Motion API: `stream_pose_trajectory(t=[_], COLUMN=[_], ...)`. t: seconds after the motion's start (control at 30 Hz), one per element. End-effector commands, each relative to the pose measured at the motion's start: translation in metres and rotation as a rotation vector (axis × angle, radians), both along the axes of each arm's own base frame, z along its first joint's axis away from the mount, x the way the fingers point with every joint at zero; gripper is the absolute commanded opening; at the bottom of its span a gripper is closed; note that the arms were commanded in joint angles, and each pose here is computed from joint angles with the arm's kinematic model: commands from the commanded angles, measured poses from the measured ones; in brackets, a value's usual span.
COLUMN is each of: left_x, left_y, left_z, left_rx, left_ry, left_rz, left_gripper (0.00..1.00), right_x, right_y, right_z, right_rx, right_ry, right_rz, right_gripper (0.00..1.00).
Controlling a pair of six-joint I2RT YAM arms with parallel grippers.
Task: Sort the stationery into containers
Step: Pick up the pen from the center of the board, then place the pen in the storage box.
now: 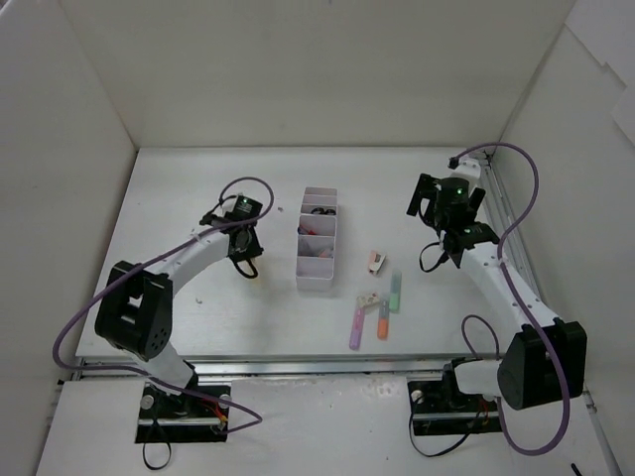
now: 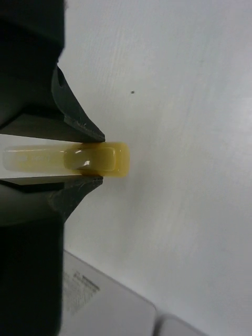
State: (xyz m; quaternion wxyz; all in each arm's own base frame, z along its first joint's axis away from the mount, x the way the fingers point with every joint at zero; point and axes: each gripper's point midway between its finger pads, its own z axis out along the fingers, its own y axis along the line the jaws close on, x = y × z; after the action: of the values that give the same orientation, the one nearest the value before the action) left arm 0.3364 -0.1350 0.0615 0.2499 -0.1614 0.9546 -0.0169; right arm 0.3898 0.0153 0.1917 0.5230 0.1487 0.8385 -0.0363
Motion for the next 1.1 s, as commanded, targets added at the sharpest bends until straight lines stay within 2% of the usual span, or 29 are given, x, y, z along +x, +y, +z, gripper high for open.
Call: stream_pose_trajectory(t=[0.0,0.07,0.23,0.27,0.3,0.33,0.37,0.4,0.47,0.5,0.53,0.7,0.9,1.07], left_x=[0.060,0.083,0.144,0.155,0.169,0.177,0.187,0.196,0.206,0.211,0.210,0.204,0.191,0.179], left_y=[0.009,0.002,-0.041,-0.046,-0.056,-0.063,-0.066,-0.083,-0.099,-0.111,-0.120,-0.162,-0.184,-0.201], left_z=[0.113,0.154,0.251,0.268,0.260,0.292,0.297,0.284,0.311,0.297,0.312,0.311,0.295,0.285], left_rx=[-0.035,-0.046,-0.095,-0.089,-0.109,-0.117,-0.119,-0.145,-0.171,-0.212,-0.237,-0.416,-0.597,-0.725], left_ry=[-0.339,-0.469,-0.845,-0.906,-0.901,-0.980,-0.997,-0.990,-1.092,-1.085,-1.132,-1.190,-1.215,-1.202], left_rz=[-0.043,-0.161,-0.437,-0.458,-0.511,-0.542,-0.561,-0.653,-0.730,-0.814,-0.865,-1.117,-1.268,-1.320], left_gripper=[0.00,0.00,0.00,0.00,0.00,0.00,0.00,0.00,0.00,0.00,0.00,0.00,0.00,0.00], right_x=[0.011,0.017,0.036,0.038,0.042,0.043,0.045,0.049,0.051,0.054,0.055,0.055,0.041,0.030], right_y=[0.021,0.030,0.047,0.046,0.046,0.047,0.047,0.049,0.052,0.055,0.053,0.039,0.035,0.033], right_z=[0.010,0.009,0.020,0.020,0.023,0.023,0.023,0.025,0.027,0.028,0.028,0.024,0.024,0.023], right_rx=[0.074,0.092,0.024,0.014,-0.012,-0.016,-0.023,-0.033,-0.044,-0.043,-0.040,-0.025,-0.017,-0.022], right_ry=[0.019,0.030,0.024,0.026,0.023,0.023,0.021,0.019,0.011,0.007,0.008,0.014,0.011,0.010], right_rz=[0.124,0.183,0.361,0.367,0.386,0.408,0.424,0.452,0.517,0.544,0.543,0.521,0.518,0.513], right_gripper=[0.98,0.98,0.98,0.98,0.98,0.98,0.98,0.98,0.98,0.98,0.98,0.98,0.98,0.98])
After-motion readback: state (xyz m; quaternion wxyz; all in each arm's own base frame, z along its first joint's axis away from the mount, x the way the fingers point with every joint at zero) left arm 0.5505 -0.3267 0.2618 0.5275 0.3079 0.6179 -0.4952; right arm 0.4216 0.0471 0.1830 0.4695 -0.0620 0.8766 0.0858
